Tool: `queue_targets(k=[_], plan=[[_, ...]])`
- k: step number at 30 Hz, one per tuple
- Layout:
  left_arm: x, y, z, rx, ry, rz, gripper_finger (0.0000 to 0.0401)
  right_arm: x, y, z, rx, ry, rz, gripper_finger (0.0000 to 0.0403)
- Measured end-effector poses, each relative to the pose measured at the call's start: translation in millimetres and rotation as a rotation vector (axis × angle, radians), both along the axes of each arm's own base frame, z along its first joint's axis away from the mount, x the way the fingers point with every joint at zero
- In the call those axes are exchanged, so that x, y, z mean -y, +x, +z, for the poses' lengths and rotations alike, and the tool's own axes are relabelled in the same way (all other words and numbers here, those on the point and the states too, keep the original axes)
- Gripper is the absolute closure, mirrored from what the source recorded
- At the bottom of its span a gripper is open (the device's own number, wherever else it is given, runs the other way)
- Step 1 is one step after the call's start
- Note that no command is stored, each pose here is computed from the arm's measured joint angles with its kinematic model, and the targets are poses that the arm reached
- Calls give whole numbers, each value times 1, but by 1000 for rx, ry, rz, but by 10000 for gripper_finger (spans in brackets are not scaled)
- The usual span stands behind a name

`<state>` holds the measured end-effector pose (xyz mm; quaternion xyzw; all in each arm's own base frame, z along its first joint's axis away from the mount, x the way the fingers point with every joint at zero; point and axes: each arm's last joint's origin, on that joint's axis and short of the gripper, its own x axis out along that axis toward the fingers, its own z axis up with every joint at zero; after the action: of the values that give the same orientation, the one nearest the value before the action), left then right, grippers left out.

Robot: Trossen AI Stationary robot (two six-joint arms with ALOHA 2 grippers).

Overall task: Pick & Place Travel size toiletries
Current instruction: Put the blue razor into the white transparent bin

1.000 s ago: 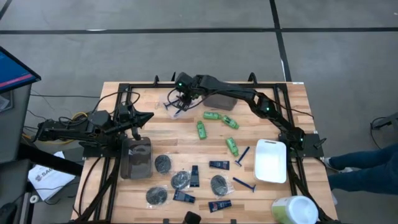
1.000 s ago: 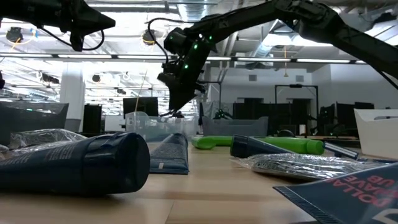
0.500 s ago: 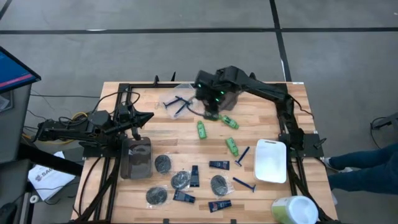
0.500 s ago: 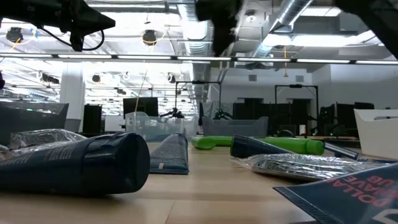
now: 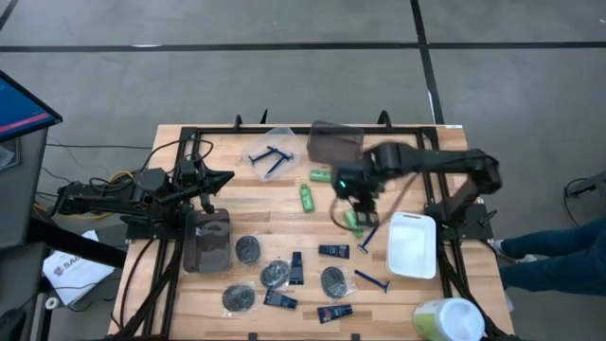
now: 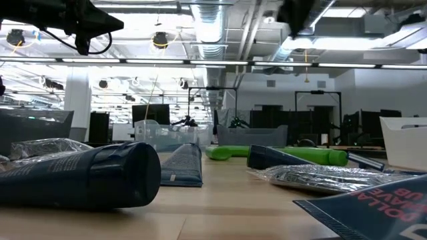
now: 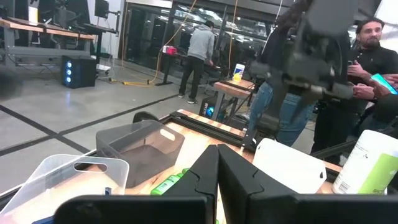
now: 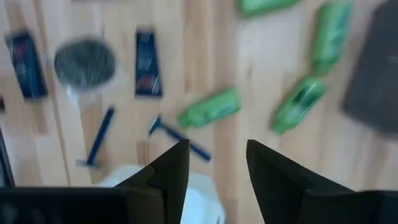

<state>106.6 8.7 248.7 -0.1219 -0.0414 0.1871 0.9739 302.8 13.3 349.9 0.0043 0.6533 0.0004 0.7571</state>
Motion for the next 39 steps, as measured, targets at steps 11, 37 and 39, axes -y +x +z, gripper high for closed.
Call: queue_targets(k=[11, 37, 39], plan=[[0, 0, 0, -1, 0, 0, 401, -32, -40, -99, -29, -13, 244, 191], [0, 0, 0, -2, 0, 0, 401, -51, -6, -167, -155, 156, 91, 174], [0, 0, 0, -2, 0, 0, 401, -52, -5, -167, -148, 159, 34, 174]])
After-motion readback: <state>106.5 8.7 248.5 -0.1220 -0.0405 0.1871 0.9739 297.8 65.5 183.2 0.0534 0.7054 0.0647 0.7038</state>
